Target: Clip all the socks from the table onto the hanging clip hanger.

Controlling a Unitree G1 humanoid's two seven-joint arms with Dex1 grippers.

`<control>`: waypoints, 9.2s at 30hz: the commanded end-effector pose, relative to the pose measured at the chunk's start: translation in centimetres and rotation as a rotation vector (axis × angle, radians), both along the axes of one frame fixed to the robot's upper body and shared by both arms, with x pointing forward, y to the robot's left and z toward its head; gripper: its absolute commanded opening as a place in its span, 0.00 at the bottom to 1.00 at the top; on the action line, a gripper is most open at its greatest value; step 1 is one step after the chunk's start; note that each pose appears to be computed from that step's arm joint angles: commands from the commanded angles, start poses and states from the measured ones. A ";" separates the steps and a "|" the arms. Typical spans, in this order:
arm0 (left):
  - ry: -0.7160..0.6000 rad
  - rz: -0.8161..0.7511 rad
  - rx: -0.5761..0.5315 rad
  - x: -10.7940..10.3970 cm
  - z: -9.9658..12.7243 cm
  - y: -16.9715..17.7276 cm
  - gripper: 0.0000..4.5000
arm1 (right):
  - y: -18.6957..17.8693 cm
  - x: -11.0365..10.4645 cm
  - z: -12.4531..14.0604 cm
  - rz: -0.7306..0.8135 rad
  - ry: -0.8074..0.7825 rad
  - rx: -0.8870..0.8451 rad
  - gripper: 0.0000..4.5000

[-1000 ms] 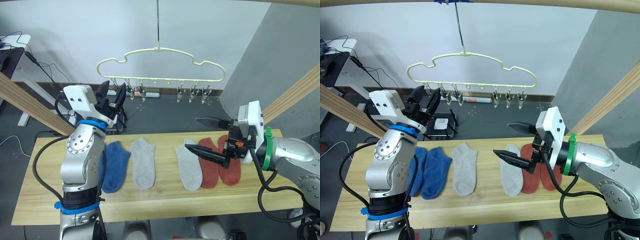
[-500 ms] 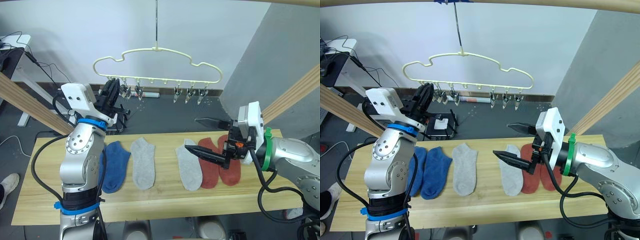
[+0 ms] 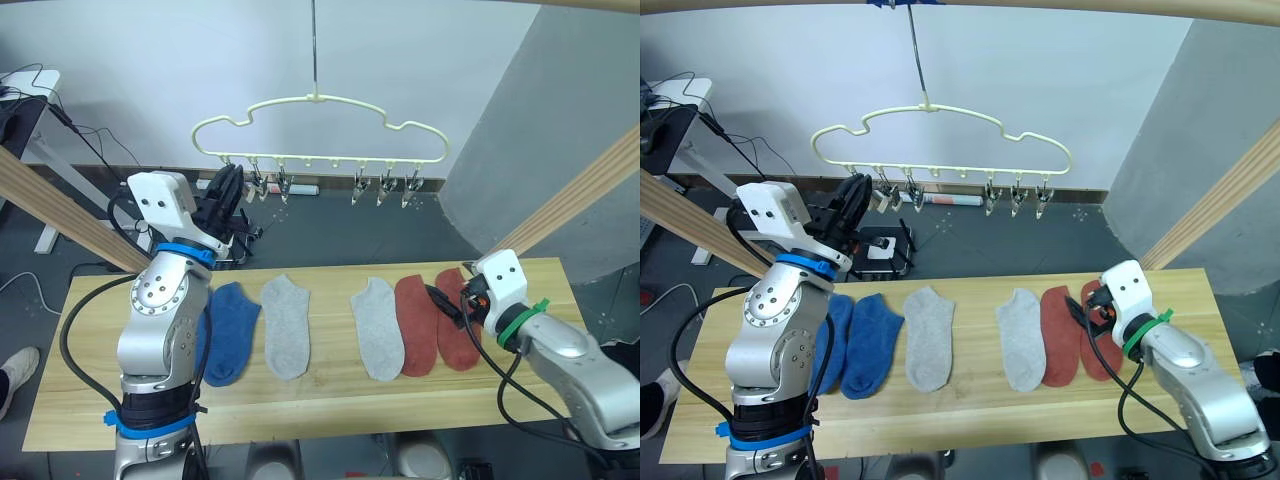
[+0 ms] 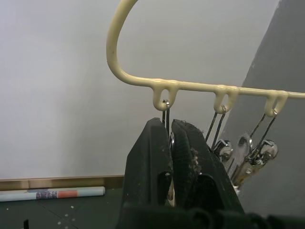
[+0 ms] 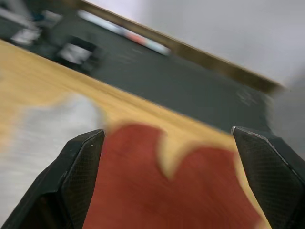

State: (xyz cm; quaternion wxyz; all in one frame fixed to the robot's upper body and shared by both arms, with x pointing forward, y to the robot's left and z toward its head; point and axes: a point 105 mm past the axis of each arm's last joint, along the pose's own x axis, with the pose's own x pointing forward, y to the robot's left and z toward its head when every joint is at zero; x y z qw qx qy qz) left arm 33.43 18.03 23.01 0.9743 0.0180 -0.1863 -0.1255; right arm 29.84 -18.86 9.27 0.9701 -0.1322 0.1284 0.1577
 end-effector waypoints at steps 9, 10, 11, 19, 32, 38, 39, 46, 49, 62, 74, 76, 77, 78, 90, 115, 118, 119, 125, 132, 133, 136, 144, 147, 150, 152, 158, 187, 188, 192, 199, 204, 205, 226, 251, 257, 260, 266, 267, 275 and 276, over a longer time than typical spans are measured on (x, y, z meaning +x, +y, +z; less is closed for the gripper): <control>-0.056 -0.022 0.026 -1.0 1.5 -0.5 0.00 | -2.8 0.8 -4.4 -0.324 0.091 0.036 1.00; -0.056 -0.023 0.026 -1.0 1.5 -0.5 0.00 | -2.7 0.6 -4.7 -0.334 0.112 0.056 1.00; -0.055 -0.024 0.027 -1.0 1.5 -0.5 0.00 | -2.9 0.4 -4.8 -0.360 0.116 0.063 1.00; -0.055 -0.026 0.027 -1.0 1.4 -0.6 0.00 | -2.9 -0.4 -7.0 -0.482 0.265 0.230 1.00; 0.027 -0.047 -0.033 -0.8 0.4 0.0 0.00 | -2.8 0.0 -7.2 -0.511 0.287 0.281 0.09; 0.050 -0.176 -0.031 -1.6 1.1 -0.4 0.00 | 0.1 0.6 -3.3 -0.185 0.135 0.143 0.01; 0.058 -0.187 -0.027 -1.6 1.1 -0.4 0.00 | 1.6 0.5 -2.1 -0.068 0.094 0.118 0.01; 0.108 -0.252 -0.081 -1.8 1.7 -0.3 0.00 | 11.7 -1.9 3.2 0.541 -0.061 0.114 0.01; 0.124 -0.265 -0.108 -1.8 1.9 -0.3 0.00 | 14.0 -1.9 4.0 0.612 -0.082 0.157 0.01; 0.188 -0.304 -0.202 -2.0 2.0 -0.6 0.00 | 21.6 -1.0 5.8 0.778 -0.143 0.294 0.01; 0.202 -0.319 -0.209 -2.4 1.9 -0.8 0.00 | 23.1 0.1 6.2 0.779 -0.151 0.344 0.01; 0.206 -0.323 -0.206 -2.5 1.9 -0.9 0.00 | 23.1 0.3 6.5 0.773 -0.160 0.357 0.01; 0.207 -0.320 -0.206 -2.5 1.8 -0.9 0.00 | 23.1 0.5 6.7 0.768 -0.164 0.365 0.01; 0.207 -0.319 -0.205 -2.5 1.8 -0.8 0.00 | 23.1 0.6 6.8 0.764 -0.167 0.370 0.01; 0.213 -0.315 -0.203 -2.4 1.7 -0.8 0.00 | 23.9 0.5 8.2 0.794 -0.209 0.413 0.01; 0.201 -0.278 -0.121 -2.9 1.2 -0.2 0.72 | 25.1 0.9 7.6 0.797 -0.189 0.371 0.26; 0.189 -0.245 -0.090 -2.9 1.1 0.2 0.72 | 25.0 0.8 7.3 0.800 -0.185 0.352 0.33; 0.175 -0.218 -0.063 -3.0 1.1 0.5 0.72 | 24.7 0.8 7.1 0.797 -0.180 0.342 0.33; 0.090 -0.137 0.105 -3.7 0.9 0.6 0.72 | 21.5 -0.3 5.7 0.795 -0.173 0.243 0.33; 0.035 -0.104 0.124 -4.6 -0.1 -0.3 0.72 | 16.6 -2.1 8.1 0.801 -0.290 0.157 0.33; 0.032 -0.108 0.129 -4.7 -0.3 -0.5 0.72 | 15.8 -2.1 8.9 0.787 -0.313 0.162 0.33; 0.006 -0.140 0.123 -5.1 -0.6 -1.5 0.72 | 13.5 -2.5 10.4 0.764 -0.317 0.174 0.33; -0.031 -0.107 0.127 -4.1 -1.9 -2.5 0.72 | 9.4 -3.3 13.4 0.645 -0.388 0.123 0.33; -0.057 -0.089 0.096 -3.1 -1.8 -2.9 0.72 | 8.4 -3.3 13.6 0.592 -0.384 0.110 0.33; -0.074 -0.085 0.063 -2.7 -1.6 -3.0 0.67 | 8.0 -3.6 13.4 0.575 -0.368 0.107 0.33; -0.069 -0.087 0.042 -2.4 -1.6 -2.9 0.58 | 8.0 -3.7 13.4 0.572 -0.365 0.105 0.33; -0.063 -0.094 0.037 -2.1 -1.5 -3.2 0.38 | 7.9 -3.8 13.4 0.562 -0.359 0.103 0.33; -0.072 -0.050 -0.006 -0.6 -0.9 -3.1 0.38 | 8.1 -3.4 14.0 0.541 -0.375 0.130 0.33; -0.075 -0.049 -0.006 -0.5 -0.8 -3.1 0.38 | 8.1 -3.4 14.1 0.541 -0.376 0.131 0.33; -0.080 -0.052 -0.005 0.0 -0.6 -3.2 0.38 | 8.2 -3.5 14.1 0.548 -0.373 0.137 0.33; -0.103 -0.046 0.006 0.3 0.0 -3.4 0.38 | 8.7 -4.1 14.1 0.598 -0.361 0.161 0.33; -0.108 -0.038 -0.001 0.3 0.5 -3.5 0.38 | 8.7 -4.1 14.0 0.605 -0.353 0.162 0.33; -0.108 -0.039 -0.003 0.3 0.6 -3.5 0.38 | 8.7 -4.1 14.0 0.606 -0.352 0.161 0.33; -0.095 -0.037 0.012 -0.2 0.7 -3.4 0.05 | 7.8 -3.6 10.8 0.532 -0.259 0.086 0.37; -0.064 -0.090 0.035 -1.0 0.7 -4.3 0.05 | 5.0 -1.3 -6.8 -0.238 0.242 0.165 1.00; -0.060 -0.094 0.037 -1.0 0.7 -4.1 0.05 | 5.0 -0.7 -7.9 -0.232 0.248 0.131 0.96; -0.058 -0.102 0.039 -1.1 0.7 -4.1 0.05 | 5.0 -0.5 -8.1 -0.233 0.248 0.127 0.80; -0.033 -0.158 0.025 -1.3 0.6 -4.3 0.05 | 4.7 -0.3 -8.0 -0.251 0.247 0.146 0.32; -0.028 -0.178 0.027 -1.4 0.6 -4.4 0.05 | 4.6 -0.4 -8.0 -0.251 0.244 0.145 0.24; 0.031 -0.312 -0.015 -1.9 1.7 -3.9 0.05 | 7.6 -0.2 -2.9 0.074 0.031 0.034 0.00; 0.031 -0.331 -0.018 -2.0 2.0 -3.9 0.05 | 8.8 -0.3 -1.6 0.173 -0.031 0.008 0.00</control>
